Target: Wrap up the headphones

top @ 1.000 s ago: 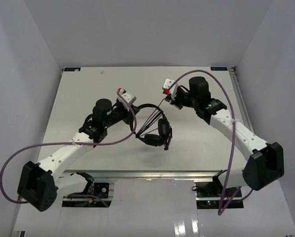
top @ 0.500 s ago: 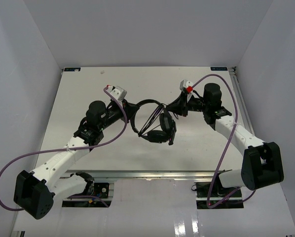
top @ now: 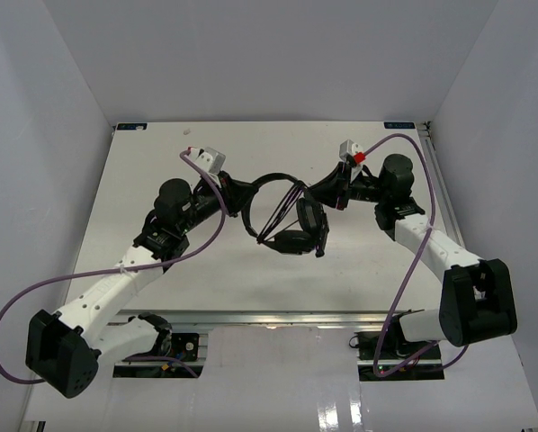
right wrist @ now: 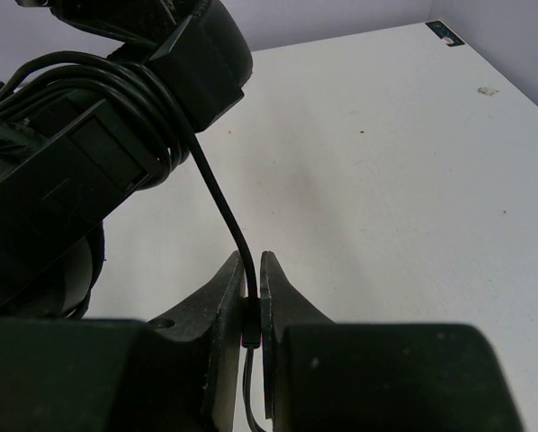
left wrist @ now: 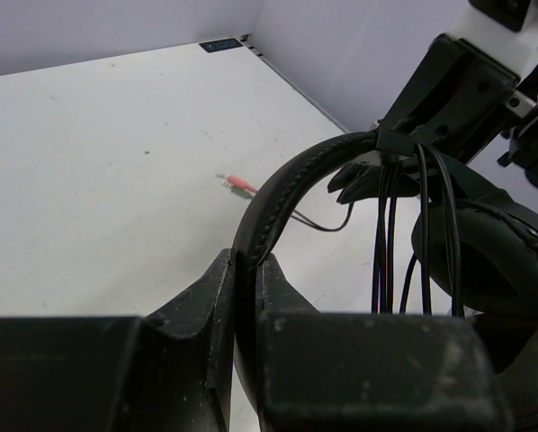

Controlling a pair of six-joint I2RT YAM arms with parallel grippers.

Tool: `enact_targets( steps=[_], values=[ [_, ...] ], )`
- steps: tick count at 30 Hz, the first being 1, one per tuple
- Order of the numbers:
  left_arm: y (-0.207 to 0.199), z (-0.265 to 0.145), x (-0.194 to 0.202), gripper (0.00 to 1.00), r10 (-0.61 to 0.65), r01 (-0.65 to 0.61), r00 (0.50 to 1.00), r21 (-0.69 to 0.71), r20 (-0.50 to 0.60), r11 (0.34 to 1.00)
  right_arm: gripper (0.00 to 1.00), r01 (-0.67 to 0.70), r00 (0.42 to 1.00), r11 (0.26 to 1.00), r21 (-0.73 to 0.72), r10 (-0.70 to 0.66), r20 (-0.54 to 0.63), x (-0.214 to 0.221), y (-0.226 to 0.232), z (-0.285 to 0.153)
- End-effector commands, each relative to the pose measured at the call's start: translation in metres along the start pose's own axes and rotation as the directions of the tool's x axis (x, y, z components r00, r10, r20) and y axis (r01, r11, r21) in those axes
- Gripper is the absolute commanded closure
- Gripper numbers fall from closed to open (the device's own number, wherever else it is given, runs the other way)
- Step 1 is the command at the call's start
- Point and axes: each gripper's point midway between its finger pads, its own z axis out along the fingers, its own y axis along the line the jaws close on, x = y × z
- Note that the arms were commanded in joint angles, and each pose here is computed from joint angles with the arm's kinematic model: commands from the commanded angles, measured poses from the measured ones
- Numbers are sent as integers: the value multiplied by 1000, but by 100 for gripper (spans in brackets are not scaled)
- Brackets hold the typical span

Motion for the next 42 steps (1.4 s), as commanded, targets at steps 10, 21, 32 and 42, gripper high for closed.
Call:
enact_targets(
  steps=[10, 21, 32, 42],
  values=[
    [-41, 27, -99, 100, -123, 84, 965, 171, 233, 982, 60, -92, 995, 995, -37, 94, 42, 6, 8, 4],
    [-23, 35, -116, 100, -164, 144, 939, 88, 301, 986, 92, -111, 991, 994, -18, 112, 74, 11, 14, 3],
    [38, 41, -123, 100, -280, 383, 845, -149, 456, 912, 92, -149, 986, 989, -12, 150, 74, 15, 19, 2],
    [90, 81, -59, 100, -377, 525, 844, -443, 381, 727, 92, -236, 971, 972, 3, 236, 43, 44, 21, 15]
  ],
)
